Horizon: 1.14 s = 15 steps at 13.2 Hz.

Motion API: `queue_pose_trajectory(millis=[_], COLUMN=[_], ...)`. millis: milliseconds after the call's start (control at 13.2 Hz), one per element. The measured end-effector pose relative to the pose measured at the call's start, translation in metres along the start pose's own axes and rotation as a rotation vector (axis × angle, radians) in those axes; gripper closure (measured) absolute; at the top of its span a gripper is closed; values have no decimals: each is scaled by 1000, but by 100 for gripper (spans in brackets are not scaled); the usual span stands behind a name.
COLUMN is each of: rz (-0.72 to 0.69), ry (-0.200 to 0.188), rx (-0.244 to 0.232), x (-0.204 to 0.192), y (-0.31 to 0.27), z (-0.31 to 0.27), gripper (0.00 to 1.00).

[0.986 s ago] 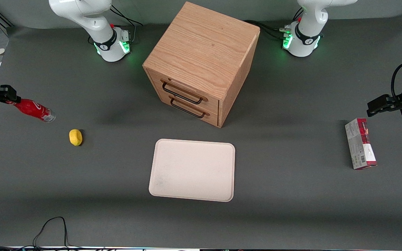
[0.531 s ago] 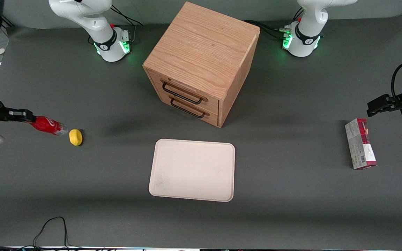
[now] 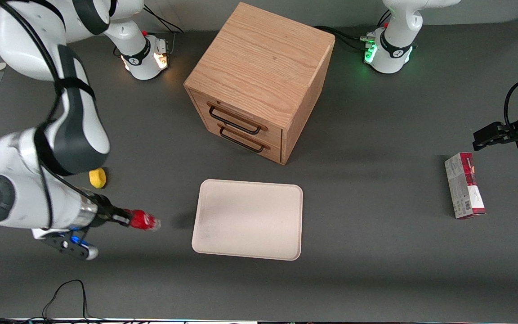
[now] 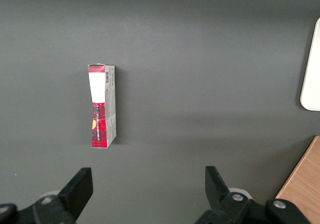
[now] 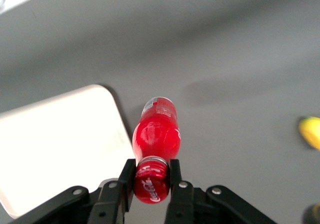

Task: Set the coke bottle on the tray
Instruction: 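Lower the bottle onto the tray's corner and open the right gripper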

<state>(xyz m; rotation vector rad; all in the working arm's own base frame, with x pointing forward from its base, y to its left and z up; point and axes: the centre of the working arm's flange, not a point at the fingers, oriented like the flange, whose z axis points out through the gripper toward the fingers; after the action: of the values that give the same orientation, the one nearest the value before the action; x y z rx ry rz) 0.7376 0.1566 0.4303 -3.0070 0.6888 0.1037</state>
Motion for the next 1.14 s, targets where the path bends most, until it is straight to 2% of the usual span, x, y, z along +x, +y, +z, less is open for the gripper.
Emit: queue_pose_trajectory(millis=[152, 379, 1138], rz=[67, 132, 150], ry=[28, 44, 60], rx=[28, 50, 80], x=[-3, -14, -37], y=[-26, -51, -96], z=[21, 35, 72], gripper=[69, 69, 69])
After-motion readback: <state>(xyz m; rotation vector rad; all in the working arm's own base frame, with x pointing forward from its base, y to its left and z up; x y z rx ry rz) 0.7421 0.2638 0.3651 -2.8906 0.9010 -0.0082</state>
